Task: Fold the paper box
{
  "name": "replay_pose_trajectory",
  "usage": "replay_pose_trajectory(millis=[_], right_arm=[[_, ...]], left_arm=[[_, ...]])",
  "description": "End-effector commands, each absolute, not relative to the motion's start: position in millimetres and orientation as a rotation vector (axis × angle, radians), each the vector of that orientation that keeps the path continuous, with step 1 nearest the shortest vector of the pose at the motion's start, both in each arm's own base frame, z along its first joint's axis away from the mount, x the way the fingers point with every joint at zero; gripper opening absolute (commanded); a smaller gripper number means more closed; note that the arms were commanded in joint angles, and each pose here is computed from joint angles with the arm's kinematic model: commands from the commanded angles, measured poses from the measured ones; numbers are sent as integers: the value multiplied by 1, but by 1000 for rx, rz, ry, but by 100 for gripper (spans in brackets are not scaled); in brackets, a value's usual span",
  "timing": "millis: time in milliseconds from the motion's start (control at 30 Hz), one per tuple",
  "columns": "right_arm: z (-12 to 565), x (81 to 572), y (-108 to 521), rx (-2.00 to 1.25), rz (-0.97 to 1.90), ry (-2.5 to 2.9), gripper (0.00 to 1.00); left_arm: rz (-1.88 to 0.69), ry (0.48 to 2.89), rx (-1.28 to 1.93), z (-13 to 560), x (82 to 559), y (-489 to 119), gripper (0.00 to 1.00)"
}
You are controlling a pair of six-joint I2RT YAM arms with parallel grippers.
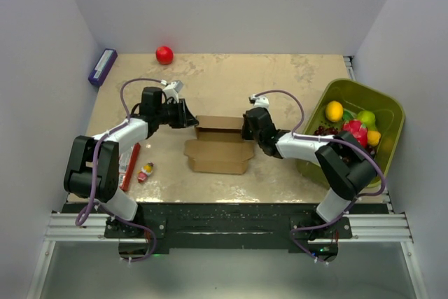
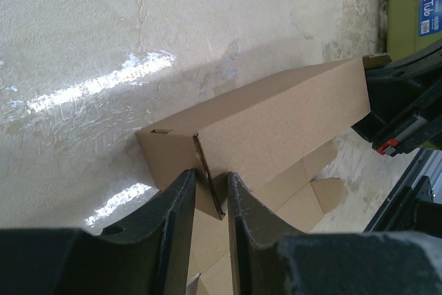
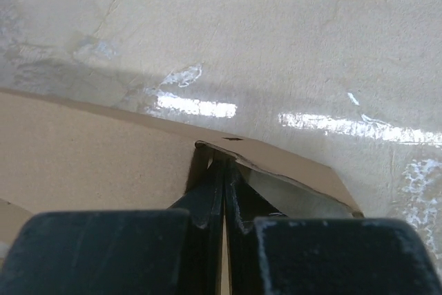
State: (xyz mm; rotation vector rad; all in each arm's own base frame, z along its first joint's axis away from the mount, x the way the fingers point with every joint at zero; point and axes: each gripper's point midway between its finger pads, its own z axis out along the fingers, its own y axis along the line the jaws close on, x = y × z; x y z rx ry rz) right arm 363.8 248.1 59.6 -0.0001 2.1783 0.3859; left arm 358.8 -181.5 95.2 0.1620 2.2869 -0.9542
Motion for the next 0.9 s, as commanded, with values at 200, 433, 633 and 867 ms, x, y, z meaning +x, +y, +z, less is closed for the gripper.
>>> replay_pose_trajectory(millis=[200, 433, 633, 867], right_arm=[[50, 358, 269, -28, 471, 2168, 0], [27, 350, 267, -11, 479, 2193, 0], [39, 349, 262, 5, 463, 2181, 0], [67, 339, 252, -29, 441, 2172, 10]], left_arm=[[-926, 2292, 175, 94, 364, -179, 28], [-927, 2294, 173, 93, 364, -179, 27], [-918, 2291, 175, 94, 364, -178, 27], [-909, 2288, 176, 96, 365, -177, 27]])
